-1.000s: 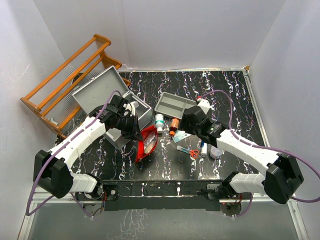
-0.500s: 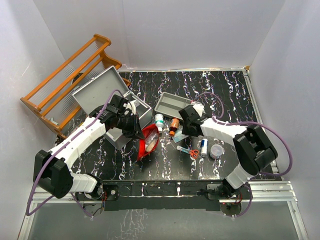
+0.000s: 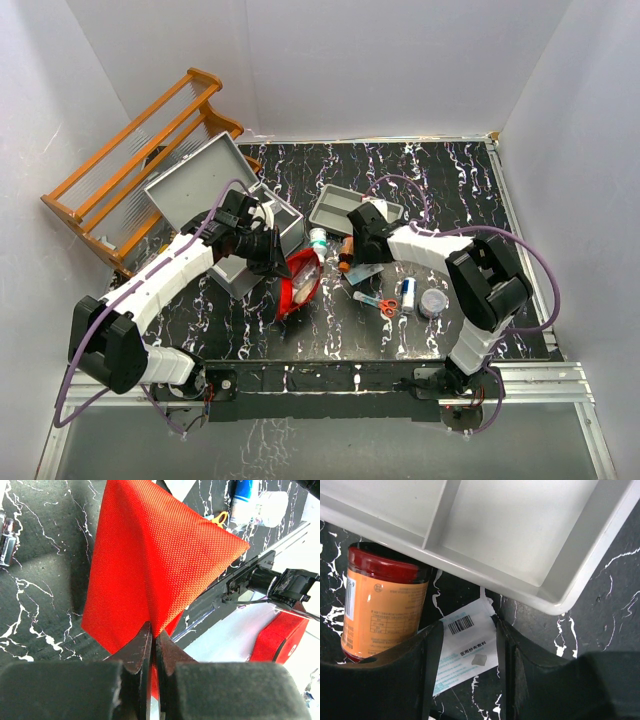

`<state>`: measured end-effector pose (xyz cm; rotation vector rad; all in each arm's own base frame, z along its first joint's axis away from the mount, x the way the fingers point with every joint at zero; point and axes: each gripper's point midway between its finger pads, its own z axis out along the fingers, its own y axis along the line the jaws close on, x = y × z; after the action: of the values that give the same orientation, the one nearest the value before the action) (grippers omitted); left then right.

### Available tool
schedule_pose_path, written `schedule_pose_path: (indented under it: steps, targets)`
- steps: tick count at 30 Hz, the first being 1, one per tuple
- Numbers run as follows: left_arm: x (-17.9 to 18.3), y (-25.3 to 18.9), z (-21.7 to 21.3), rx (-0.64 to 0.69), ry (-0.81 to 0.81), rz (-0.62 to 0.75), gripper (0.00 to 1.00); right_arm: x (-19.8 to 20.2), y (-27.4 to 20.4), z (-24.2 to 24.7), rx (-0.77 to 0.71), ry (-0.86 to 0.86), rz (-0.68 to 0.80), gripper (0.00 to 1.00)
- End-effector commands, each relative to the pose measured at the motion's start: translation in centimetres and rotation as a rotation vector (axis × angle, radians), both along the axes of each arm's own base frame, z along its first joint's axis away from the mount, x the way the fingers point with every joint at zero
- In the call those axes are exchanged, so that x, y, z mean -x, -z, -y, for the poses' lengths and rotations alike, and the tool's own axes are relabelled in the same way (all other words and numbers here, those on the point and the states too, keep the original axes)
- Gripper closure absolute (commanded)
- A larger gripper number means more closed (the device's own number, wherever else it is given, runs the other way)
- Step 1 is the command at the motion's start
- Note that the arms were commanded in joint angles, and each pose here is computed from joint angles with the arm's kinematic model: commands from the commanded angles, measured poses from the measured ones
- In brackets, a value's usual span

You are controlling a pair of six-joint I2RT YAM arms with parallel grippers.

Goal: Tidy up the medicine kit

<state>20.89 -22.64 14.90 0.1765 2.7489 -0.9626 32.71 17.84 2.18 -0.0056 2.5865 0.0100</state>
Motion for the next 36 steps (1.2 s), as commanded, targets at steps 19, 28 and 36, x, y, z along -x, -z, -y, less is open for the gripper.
schedule_pose_path:
  steps: [19, 28, 36]
  targets:
    - [0.3, -0.7, 0.6, 0.052, 0.026, 0.011, 1.00, 0.9, -5.4, 1.7, 0.012, 0.049, 0.033, 0.51]
    - [0.2, -0.7, 1.2, 0.085, 0.030, 0.008, 1.00, 2.3, -3.7, 0.4, -0.103, 0.251, -0.021, 0.58]
    - [0.3, -0.3, 1.4, 0.100, 0.040, 0.002, 1.00, 3.1, -2.0, 0.8, -0.059, 0.317, -0.068, 0.59]
